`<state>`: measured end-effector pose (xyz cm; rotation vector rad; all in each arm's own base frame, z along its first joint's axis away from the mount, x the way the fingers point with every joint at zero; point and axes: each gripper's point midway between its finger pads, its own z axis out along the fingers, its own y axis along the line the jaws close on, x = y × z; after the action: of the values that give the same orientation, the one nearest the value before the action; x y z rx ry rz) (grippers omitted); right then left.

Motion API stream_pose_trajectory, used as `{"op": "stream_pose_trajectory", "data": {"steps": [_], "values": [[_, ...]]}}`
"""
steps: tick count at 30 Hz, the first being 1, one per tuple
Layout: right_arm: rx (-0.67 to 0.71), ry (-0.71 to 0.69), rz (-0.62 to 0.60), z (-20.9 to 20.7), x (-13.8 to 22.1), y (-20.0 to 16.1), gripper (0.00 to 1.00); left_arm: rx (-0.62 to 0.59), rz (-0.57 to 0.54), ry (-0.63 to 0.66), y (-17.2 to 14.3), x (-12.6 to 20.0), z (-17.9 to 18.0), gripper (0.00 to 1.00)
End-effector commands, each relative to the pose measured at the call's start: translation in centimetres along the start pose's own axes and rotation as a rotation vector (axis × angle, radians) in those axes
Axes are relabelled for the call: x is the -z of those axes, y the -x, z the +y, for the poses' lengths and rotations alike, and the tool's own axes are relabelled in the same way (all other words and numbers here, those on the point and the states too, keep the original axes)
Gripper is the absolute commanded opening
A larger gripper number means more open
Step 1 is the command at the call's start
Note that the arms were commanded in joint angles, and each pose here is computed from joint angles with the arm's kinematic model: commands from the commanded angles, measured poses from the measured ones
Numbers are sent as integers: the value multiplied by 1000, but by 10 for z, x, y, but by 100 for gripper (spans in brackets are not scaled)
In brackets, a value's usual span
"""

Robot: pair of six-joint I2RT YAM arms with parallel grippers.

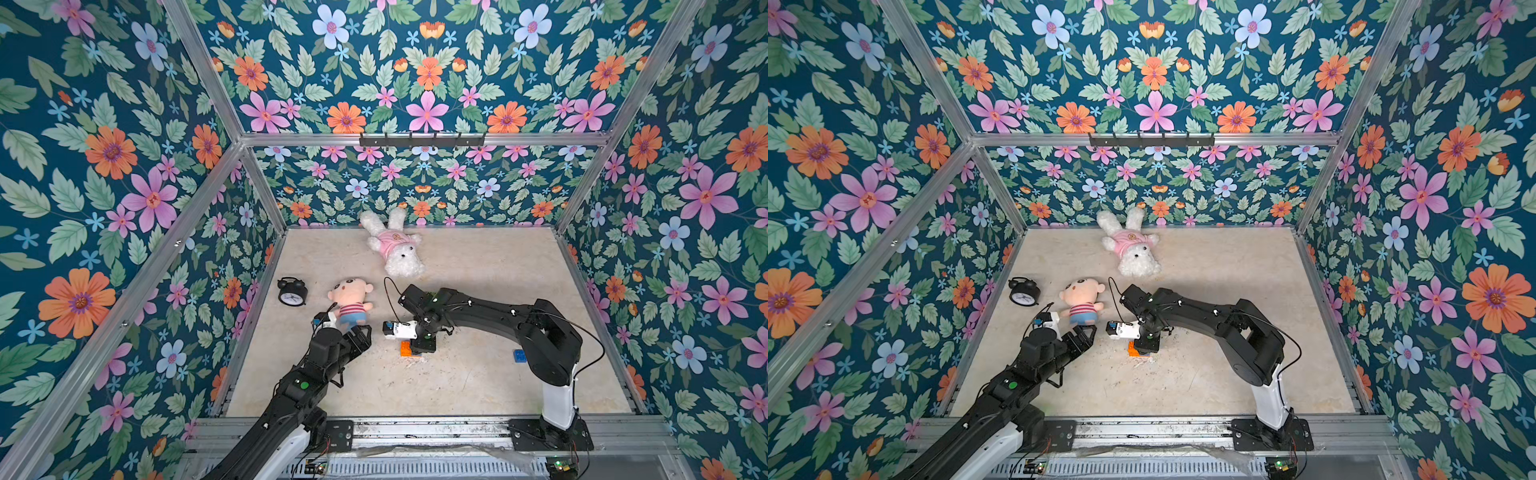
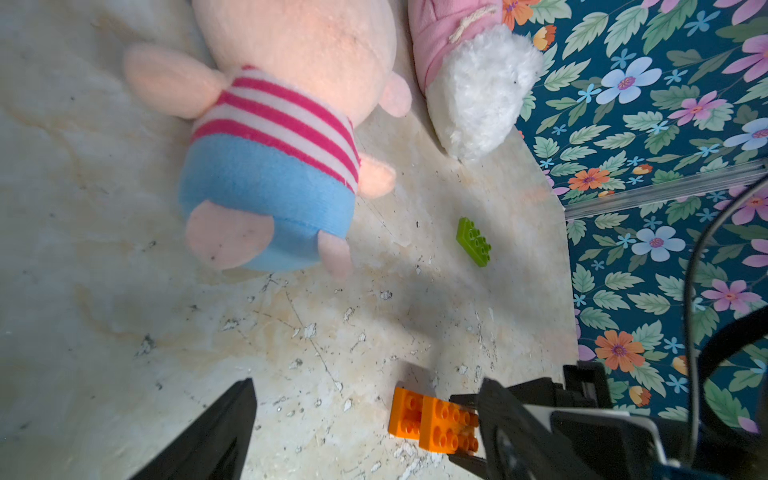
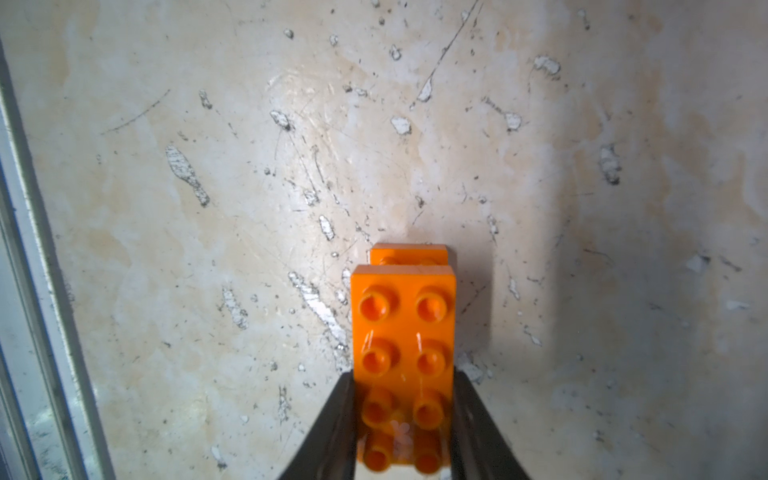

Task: Assemble the number 5 with lego
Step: Assemble the lego brick with the lego brick.

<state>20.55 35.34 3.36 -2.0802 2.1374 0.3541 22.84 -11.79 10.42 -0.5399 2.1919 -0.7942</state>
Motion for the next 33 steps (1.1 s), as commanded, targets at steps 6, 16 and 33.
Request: {"op": "stream_pose_trajectory", "data": {"steps": [6,16,33], "values": [[-75,12,158,5,-27,-38,18,25,-50,58,5,5,15,89],[-57,-8,140,7,-30,-43,18,20,-47,49,5,6,13,89],[-65,-37,81,3,0,-22,33,-18,-1,-8,1,2,-3,89]]}}
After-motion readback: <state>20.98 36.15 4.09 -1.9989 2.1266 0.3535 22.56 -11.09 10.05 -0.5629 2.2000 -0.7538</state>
